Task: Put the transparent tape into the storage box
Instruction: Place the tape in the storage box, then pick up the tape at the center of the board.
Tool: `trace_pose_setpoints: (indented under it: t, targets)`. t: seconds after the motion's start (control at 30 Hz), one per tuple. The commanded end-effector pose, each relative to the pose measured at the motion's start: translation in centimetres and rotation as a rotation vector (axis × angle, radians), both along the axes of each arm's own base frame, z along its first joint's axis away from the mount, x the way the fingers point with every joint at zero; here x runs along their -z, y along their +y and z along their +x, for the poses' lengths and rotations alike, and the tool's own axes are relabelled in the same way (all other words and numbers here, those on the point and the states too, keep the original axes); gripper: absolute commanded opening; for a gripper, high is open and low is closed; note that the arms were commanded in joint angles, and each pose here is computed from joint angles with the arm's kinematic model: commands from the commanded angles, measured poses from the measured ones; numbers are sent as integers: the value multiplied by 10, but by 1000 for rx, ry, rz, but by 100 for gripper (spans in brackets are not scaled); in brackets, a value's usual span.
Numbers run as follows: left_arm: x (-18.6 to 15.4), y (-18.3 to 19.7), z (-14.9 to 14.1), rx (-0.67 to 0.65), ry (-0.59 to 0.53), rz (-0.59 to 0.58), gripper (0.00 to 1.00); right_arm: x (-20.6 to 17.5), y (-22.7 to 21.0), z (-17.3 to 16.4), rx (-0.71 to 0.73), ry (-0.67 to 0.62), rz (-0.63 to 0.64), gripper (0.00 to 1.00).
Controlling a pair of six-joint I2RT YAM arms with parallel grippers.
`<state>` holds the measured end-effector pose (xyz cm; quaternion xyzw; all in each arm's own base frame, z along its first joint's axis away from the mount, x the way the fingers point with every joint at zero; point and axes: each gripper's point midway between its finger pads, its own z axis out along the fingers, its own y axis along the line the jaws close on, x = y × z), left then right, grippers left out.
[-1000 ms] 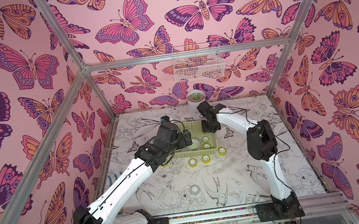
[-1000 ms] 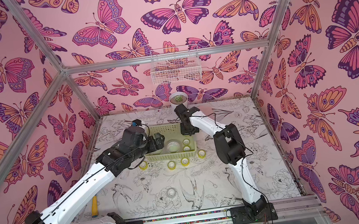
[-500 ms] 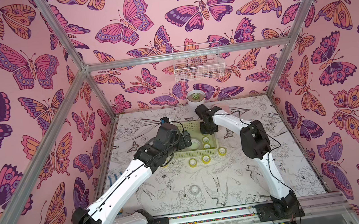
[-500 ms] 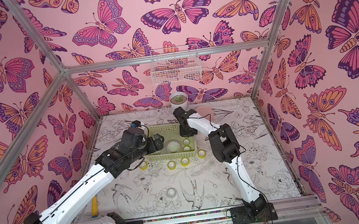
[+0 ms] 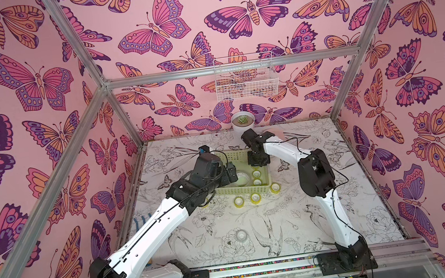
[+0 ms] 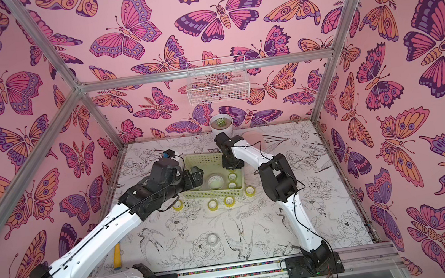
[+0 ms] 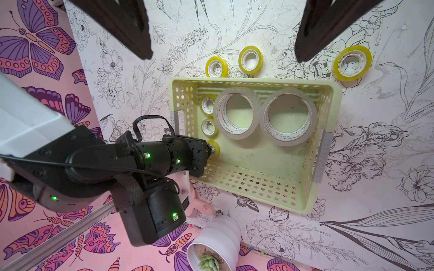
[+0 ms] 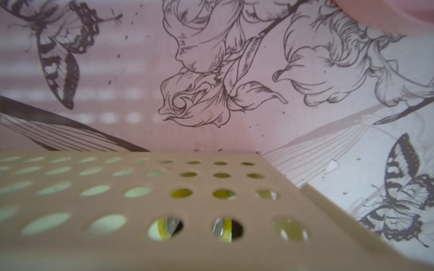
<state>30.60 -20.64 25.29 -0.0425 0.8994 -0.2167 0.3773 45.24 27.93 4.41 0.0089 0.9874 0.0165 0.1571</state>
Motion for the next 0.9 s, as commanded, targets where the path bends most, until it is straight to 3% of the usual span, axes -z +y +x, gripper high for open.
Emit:
trace_pose_setpoints:
  t: [0.0, 0.27, 0.57, 0.87]
  targets:
    - [5, 2, -2, 2, 23, 6, 100, -55, -1, 1, 10, -77, 49, 33]
    - [4, 0, -1, 11, 23, 9, 100, -103, -1, -9, -13, -137, 116, 44]
    - [7, -4, -1, 44, 27, 23, 100, -132, -24, -38, -9, -167, 122, 86]
    - [14, -4, -12, 110, 41, 43, 100, -139, -53, -80, 63, -157, 147, 99]
